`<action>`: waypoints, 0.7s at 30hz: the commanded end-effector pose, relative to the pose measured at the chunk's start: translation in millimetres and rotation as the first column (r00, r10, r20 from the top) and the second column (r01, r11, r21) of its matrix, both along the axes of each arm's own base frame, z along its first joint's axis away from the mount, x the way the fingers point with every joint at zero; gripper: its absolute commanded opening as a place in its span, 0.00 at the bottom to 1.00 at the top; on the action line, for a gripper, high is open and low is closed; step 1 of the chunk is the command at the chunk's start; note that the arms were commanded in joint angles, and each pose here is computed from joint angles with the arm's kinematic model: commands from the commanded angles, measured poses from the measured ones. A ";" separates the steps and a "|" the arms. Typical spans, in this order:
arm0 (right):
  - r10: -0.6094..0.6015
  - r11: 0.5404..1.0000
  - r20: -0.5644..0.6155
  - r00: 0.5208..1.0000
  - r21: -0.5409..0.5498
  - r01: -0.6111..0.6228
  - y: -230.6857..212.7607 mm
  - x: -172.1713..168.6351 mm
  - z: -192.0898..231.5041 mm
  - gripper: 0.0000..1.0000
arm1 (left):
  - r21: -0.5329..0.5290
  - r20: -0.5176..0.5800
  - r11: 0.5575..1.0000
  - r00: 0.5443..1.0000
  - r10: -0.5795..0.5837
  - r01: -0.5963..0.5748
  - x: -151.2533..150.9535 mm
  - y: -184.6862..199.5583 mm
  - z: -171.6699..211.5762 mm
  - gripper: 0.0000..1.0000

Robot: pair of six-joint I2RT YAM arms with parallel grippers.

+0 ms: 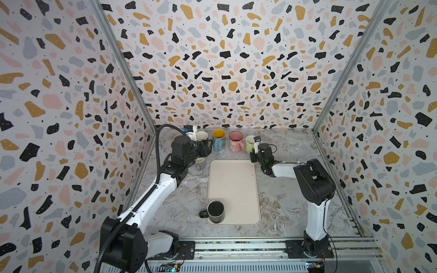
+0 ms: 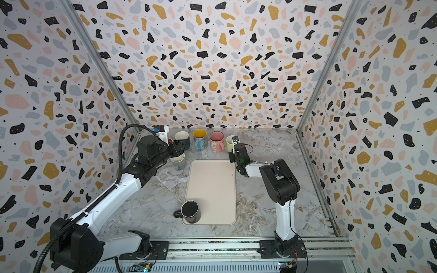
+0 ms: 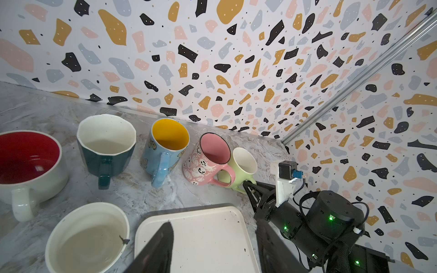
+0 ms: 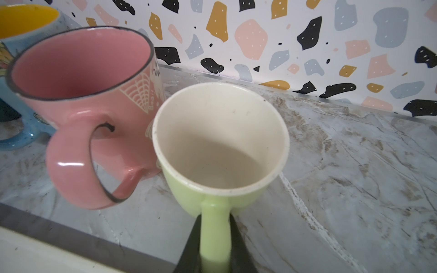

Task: Turn the mug right side up
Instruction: 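Lower the green mug onto the table with the right gripper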

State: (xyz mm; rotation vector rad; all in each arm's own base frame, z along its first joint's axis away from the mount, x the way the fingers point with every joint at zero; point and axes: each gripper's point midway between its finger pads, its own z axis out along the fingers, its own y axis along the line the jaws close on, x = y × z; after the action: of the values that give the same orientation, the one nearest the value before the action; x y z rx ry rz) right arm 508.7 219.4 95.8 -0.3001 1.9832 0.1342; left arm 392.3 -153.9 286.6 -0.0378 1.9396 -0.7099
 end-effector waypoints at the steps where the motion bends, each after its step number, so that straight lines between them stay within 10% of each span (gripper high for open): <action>1: -0.023 0.999 0.062 0.998 0.049 0.020 0.6 10.7 23.4 0.20 | -0.010 0.034 1.000 0.999 0.000 0.000 2.1 0.7 5.9 0.57; 21: -0.106 0.992 0.025 0.994 0.066 0.104 -21.4 -22.5 36.3 0.66 | 0.099 0.028 0.992 0.997 0.075 -0.078 -12.1 24.1 16.4 0.60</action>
State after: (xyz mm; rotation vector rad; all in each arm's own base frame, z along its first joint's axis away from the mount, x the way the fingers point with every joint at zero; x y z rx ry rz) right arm 493.9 204.7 92.0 -0.2208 2.0167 0.1171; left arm 386.1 -145.1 280.1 -0.0416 1.9773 -0.6461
